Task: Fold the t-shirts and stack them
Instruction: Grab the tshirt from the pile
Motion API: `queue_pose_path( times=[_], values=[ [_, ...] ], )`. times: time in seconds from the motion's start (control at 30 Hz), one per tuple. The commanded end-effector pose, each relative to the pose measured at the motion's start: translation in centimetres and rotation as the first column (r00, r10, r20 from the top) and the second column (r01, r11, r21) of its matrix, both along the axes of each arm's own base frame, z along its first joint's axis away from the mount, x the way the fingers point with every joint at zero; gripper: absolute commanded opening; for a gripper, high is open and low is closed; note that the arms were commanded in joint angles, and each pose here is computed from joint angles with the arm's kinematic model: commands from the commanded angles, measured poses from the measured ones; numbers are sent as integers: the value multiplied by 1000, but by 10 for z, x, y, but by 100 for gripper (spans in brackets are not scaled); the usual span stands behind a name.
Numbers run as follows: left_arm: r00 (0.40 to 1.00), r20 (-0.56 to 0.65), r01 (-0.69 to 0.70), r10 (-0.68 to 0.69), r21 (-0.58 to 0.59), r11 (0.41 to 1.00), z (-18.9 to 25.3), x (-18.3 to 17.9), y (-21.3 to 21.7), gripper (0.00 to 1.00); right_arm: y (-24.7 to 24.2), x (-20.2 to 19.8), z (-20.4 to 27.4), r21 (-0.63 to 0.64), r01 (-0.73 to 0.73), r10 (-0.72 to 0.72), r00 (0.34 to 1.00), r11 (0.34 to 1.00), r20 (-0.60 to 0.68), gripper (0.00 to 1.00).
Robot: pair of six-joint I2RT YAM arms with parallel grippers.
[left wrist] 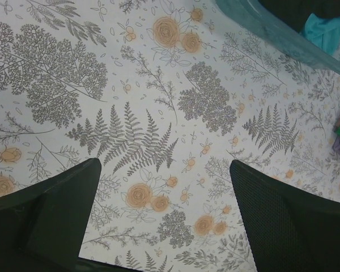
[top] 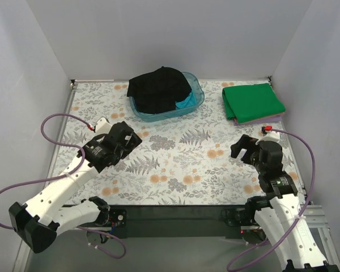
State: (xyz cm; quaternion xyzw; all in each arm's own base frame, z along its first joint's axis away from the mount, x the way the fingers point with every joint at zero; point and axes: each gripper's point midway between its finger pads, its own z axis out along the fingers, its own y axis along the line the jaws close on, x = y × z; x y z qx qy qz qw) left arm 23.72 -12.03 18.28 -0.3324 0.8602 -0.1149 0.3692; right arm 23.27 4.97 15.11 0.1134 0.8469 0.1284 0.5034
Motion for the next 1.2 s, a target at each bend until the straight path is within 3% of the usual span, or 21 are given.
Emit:
queue_pose_path(
  times=[0.0, 0.2, 0.27, 0.33, 0.6, 0.73, 1.0, 1.07, 1.1, 1.17],
  values=[
    [998, 57, -15, 14, 17, 1000, 19, 22, -3, 98, 2, 10, 39, 24, 3, -5, 996, 1000, 87, 98],
    [995, 90, 49, -50, 11, 999, 24, 88, -25, 98, -4, 17, 39, 66, 70, -77, 991, 995, 114, 98],
    [992, 71, 100, -103, 47, 994, 8, 116, -31, 98, 2, 19, 43, 58, 29, -36, 992, 998, 118, 98],
    [987, 111, 119, -120, 9, 993, 11, 154, -35, 98, 6, 24, 44, 41, 0, -5, 995, 999, 100, 98],
    [910, 180, 332, -374, 225, 916, -11, 306, -90, 98, 14, 32, 18, 18, -47, 47, 999, 999, -5, 98],
    [903, 180, 335, -390, 273, 902, -29, 358, -106, 98, 12, 32, 10, 13, -33, 34, 999, 999, -33, 98],
    [890, 212, 333, -404, 303, 893, -69, 410, -118, 97, -4, 33, 8, -21, 55, -55, 998, 998, -18, 98],
    [885, 221, 337, -410, 305, 891, -68, 414, -120, 81, -7, 32, 10, -22, 69, -69, 998, 997, -7, 98],
    [881, 227, 342, -415, 300, 891, -65, 413, -121, 50, -7, 31, 11, -21, 71, -72, 997, 997, -4, 98],
    [877, 249, 340, -411, 284, 897, -51, 412, -123, 26, -7, 31, 13, -18, 72, -72, 997, 997, 3, 99]
  ],
)
